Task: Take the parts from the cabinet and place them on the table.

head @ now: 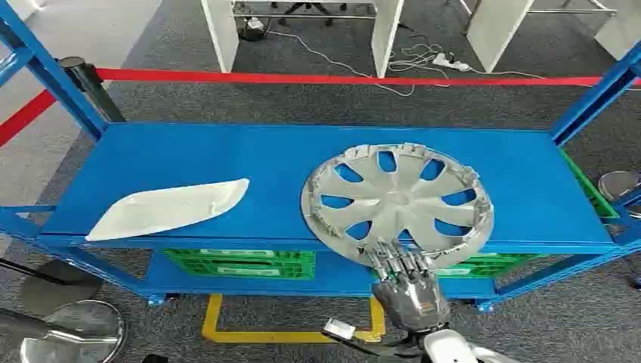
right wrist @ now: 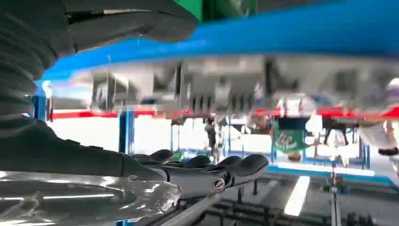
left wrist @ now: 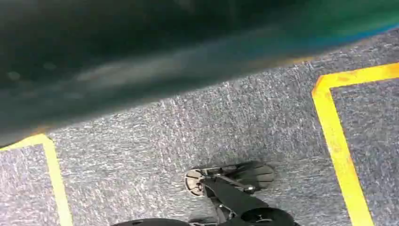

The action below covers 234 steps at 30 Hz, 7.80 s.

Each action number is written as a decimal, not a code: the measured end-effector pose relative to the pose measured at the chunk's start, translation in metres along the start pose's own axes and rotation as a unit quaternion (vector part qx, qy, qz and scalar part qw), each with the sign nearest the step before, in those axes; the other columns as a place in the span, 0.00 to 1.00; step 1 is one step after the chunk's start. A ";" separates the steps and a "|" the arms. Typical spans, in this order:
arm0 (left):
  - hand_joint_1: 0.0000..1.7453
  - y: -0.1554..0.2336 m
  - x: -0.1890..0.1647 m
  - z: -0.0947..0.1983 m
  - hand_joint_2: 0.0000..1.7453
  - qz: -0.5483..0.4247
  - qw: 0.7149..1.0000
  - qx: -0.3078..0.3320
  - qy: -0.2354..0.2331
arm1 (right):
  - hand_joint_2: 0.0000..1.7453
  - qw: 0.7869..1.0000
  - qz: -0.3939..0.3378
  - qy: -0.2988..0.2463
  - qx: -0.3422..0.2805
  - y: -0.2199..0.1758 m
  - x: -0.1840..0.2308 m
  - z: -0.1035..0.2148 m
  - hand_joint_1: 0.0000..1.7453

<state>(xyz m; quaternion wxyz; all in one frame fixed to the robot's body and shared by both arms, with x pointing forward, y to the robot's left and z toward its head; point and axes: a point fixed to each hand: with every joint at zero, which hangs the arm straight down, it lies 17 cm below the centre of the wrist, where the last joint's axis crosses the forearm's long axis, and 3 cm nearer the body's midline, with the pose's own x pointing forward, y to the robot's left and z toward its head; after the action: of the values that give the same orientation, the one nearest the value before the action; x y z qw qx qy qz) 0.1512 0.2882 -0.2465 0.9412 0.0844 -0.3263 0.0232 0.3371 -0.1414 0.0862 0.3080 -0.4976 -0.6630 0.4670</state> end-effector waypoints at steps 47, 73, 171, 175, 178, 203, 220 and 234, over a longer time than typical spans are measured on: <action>0.00 -0.002 -0.002 0.001 0.00 -0.010 1.000 -0.006 0.000 | 1.00 1.000 0.001 -0.007 0.016 0.011 0.009 0.009 0.00; 0.00 -0.006 0.001 0.000 0.00 -0.026 1.000 -0.017 -0.005 | 1.00 0.999 0.013 -0.006 0.046 0.037 0.001 0.009 0.00; 0.00 -0.005 -0.003 0.002 0.00 -0.040 0.999 -0.013 -0.006 | 1.00 0.944 0.044 -0.254 -0.205 -0.158 0.044 -0.040 1.00; 0.00 -0.006 -0.003 0.003 0.00 -0.040 0.999 -0.009 -0.005 | 1.00 0.955 0.053 -0.189 -0.224 -0.180 0.021 -0.042 1.00; 0.00 -0.004 -0.004 0.003 0.00 -0.039 0.999 -0.005 -0.004 | 1.00 0.969 0.026 -0.072 -0.236 -0.195 -0.014 -0.048 1.00; 0.00 -0.002 0.001 0.002 1.00 -0.032 0.999 -0.004 -0.017 | 1.00 0.963 0.036 -0.010 -0.268 -0.231 -0.036 -0.040 1.00; 0.00 0.000 0.002 0.002 1.00 -0.026 0.999 0.001 -0.019 | 1.00 0.962 0.024 0.006 -0.271 -0.232 -0.038 -0.042 1.00; 0.00 0.010 0.002 0.000 1.00 -0.031 0.999 0.018 -0.019 | 1.00 0.959 -0.087 0.048 -0.264 -0.222 -0.011 -0.050 1.00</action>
<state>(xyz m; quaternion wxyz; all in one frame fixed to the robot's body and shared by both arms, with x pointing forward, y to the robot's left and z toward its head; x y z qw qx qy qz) 0.1518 0.2984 -0.2436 0.9335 0.1123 -0.3407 -0.0020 0.3019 -0.1512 0.3115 0.2361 -0.5232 -0.7881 0.2222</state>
